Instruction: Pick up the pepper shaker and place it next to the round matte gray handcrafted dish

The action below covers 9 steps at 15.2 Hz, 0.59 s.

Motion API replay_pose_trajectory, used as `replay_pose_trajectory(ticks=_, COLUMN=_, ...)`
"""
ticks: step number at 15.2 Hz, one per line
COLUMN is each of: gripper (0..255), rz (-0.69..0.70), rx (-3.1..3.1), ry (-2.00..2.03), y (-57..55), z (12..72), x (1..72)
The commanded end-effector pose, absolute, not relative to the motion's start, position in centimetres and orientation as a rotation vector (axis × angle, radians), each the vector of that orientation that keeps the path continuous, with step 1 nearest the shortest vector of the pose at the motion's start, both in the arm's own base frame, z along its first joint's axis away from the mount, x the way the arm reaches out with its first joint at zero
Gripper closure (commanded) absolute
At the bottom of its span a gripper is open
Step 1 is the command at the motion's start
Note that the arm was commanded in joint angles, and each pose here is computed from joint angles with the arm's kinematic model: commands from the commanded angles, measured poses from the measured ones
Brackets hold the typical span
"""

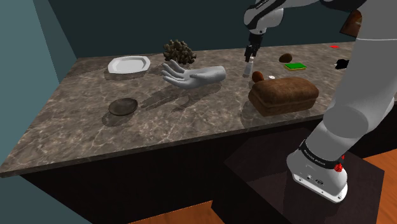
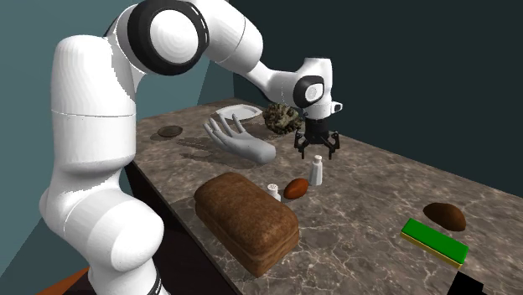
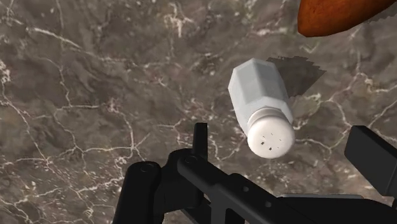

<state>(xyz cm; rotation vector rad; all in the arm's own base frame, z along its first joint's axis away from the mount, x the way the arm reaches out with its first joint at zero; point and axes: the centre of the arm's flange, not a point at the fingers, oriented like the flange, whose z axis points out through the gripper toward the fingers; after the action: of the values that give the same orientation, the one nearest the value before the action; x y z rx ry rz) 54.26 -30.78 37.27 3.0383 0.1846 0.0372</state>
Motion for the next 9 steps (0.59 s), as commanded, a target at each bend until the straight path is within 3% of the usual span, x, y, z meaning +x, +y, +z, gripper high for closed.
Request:
replay_pose_trajectory(ticks=1, gripper=0, rz=0.038, rx=3.038, ry=0.185, y=-31.0, z=36.2, x=54.4)
replay_pose_trajectory(ticks=9, gripper=0, rz=0.038, rx=3.038, ry=0.185, y=-31.1, z=34.9, x=54.4)
